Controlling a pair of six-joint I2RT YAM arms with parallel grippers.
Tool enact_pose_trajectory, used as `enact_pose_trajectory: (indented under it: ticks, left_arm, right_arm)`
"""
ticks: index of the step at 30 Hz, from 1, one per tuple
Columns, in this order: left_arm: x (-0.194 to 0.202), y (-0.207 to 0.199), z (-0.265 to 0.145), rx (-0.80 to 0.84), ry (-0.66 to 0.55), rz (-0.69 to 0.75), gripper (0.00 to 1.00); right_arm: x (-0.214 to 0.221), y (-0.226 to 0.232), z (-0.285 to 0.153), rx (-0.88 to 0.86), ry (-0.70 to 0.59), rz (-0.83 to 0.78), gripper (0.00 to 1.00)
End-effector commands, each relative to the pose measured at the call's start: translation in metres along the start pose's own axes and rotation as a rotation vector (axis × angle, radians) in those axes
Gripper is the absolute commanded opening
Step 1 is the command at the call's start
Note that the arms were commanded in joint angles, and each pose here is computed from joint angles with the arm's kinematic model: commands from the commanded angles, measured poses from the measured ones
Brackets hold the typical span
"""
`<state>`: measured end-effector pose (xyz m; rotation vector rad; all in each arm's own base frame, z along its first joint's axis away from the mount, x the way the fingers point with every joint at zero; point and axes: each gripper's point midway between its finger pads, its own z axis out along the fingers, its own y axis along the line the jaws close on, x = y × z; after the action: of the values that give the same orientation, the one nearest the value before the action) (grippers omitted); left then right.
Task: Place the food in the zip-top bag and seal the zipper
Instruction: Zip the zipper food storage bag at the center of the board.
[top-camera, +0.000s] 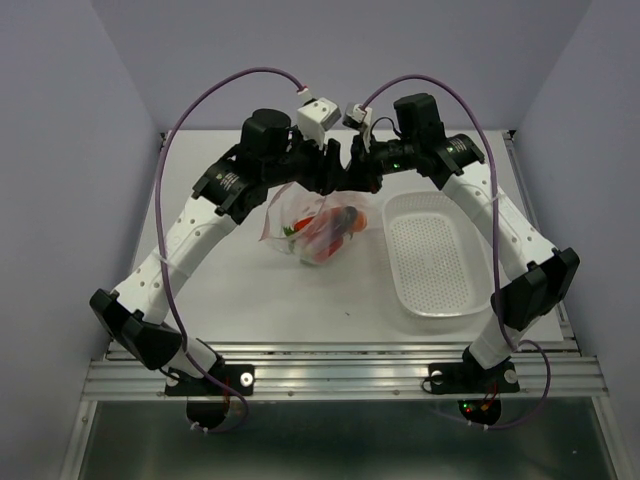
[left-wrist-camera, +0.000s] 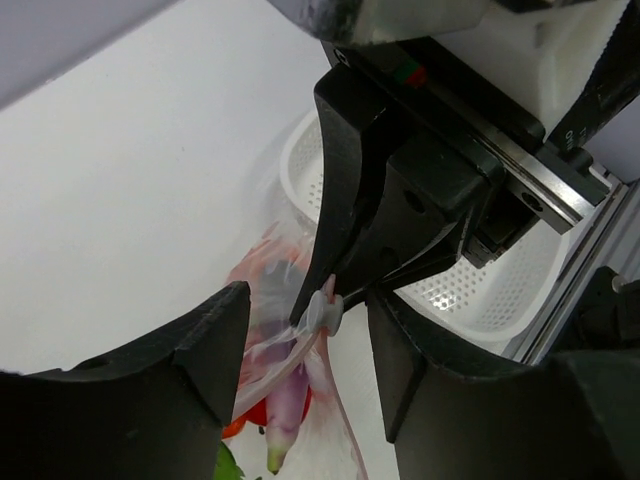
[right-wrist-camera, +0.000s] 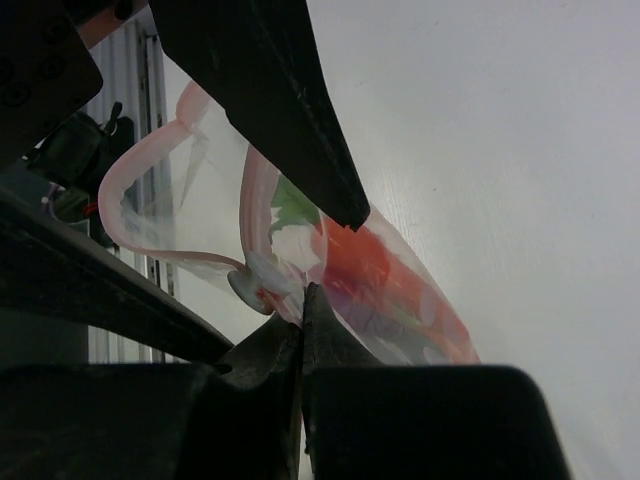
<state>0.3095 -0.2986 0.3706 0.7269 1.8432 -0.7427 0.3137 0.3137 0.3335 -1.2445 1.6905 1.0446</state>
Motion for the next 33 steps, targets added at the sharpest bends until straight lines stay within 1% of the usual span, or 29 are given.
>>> enact_pose_trajectory:
  ticks: [1,2,3,4,7,9,10,12,13,20,23,27,29,33]
  left_arm:
    - [-0.014,-0.004,-0.005,0.017,-0.055,0.029,0.54]
    - [-0.014,-0.005,-0.005,0.019,-0.056,0.027,0.51]
    - [-0.012,-0.005,-0.004,0.020,-0.052,0.026,0.45]
    - [-0.012,-0.004,-0.003,0.022,-0.050,0.025,0.41]
    - [-0.008,-0.003,-0.002,0.019,-0.039,0.022,0.33]
    - [-0.002,-0.002,0.000,0.018,-0.021,0.017,0.31]
    - [-0.001,-0.002,0.000,0.017,-0.018,0.015,0.27]
    - [0.007,0.000,0.001,0.006,0.003,0.005,0.23]
    - [0.008,0.000,0.000,0.001,0.007,0.003,0.19]
    - [0.042,0.024,-0.007,-0.133,0.083,-0.022,0.15]
    - [0.055,0.035,-0.010,-0.196,0.117,-0.029,0.14]
    - [0.064,0.043,-0.021,-0.252,0.127,-0.029,0.14]
    - [0.064,0.046,-0.025,-0.268,0.115,-0.022,0.16]
    - [0.070,0.052,-0.032,-0.309,0.135,-0.027,0.17]
  right_arm:
    - [-0.013,0.019,-0.008,-0.049,-0.034,-0.047,0.01]
    - [-0.013,0.020,-0.008,-0.051,-0.032,-0.046,0.01]
    - [-0.012,0.021,-0.008,-0.055,-0.032,-0.051,0.01]
    - [-0.012,0.021,-0.008,-0.056,-0.032,-0.050,0.01]
    - [-0.014,0.020,-0.009,-0.047,-0.035,-0.051,0.01]
    - [-0.014,0.018,-0.009,-0.035,-0.034,-0.042,0.01]
    - [-0.016,0.017,-0.009,-0.027,-0.041,-0.043,0.01]
    - [-0.017,0.013,-0.010,0.003,-0.045,-0.034,0.01]
    - [-0.020,0.010,-0.010,0.021,-0.050,-0.036,0.01]
    - [-0.031,0.009,-0.022,0.089,-0.070,-0.080,0.01]
    - [-0.035,-0.002,-0.032,0.156,-0.093,-0.077,0.01]
    - [-0.035,-0.021,-0.044,0.234,-0.108,-0.059,0.01]
    - [-0.036,-0.028,-0.047,0.248,-0.118,-0.053,0.01]
    - [-0.037,-0.042,-0.057,0.283,-0.135,-0.040,0.01]
